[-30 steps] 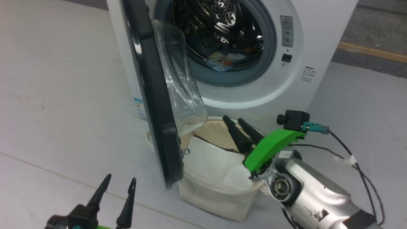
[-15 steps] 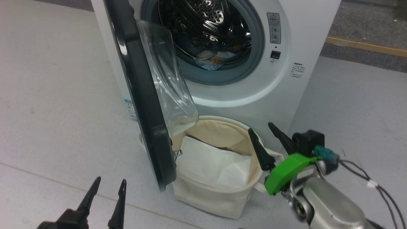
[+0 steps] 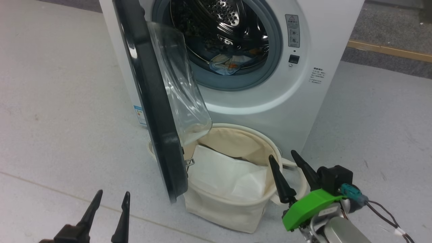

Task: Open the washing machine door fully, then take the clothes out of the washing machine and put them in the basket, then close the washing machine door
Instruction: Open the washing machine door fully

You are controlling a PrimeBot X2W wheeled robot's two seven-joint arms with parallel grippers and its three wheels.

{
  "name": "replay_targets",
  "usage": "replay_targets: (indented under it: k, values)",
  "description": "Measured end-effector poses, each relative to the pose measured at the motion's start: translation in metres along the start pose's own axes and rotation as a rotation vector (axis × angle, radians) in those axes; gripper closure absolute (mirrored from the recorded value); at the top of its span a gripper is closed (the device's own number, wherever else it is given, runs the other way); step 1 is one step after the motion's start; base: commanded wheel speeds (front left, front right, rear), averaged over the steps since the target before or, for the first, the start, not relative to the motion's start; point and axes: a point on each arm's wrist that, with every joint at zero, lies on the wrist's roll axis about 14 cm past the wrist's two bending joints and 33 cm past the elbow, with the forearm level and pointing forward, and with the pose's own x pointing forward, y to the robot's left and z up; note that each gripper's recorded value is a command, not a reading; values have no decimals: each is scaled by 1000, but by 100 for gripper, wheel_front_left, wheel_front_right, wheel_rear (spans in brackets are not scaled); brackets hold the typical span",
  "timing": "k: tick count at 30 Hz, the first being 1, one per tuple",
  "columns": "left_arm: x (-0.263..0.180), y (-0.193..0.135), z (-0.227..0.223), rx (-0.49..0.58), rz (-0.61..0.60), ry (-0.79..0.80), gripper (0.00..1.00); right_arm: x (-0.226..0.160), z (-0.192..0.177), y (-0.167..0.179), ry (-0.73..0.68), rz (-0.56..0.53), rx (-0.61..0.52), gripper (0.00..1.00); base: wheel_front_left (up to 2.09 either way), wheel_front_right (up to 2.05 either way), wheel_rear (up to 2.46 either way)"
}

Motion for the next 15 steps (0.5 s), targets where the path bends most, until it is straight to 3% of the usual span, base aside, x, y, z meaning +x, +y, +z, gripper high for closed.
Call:
replay_targets:
  k: [2, 3, 4, 15]
  values:
    - [0, 0, 2, -7, 2, -6, 2, 0, 3, 2, -7, 0, 4, 0, 0, 0, 0]
    - [0, 0, 5, -16, 3, -16, 94, -1, 3, 2, -6, -1, 3, 0, 0, 0, 0]
    - [1, -1, 8, -25, 3, -27, 100, -2, 2, 2, 0, -3, 6, 0, 0, 0, 0]
    - [2, -46, 104, -54, -99, -297, 100, -5, 6, 8, -4, -5, 27, 0, 0, 0, 0]
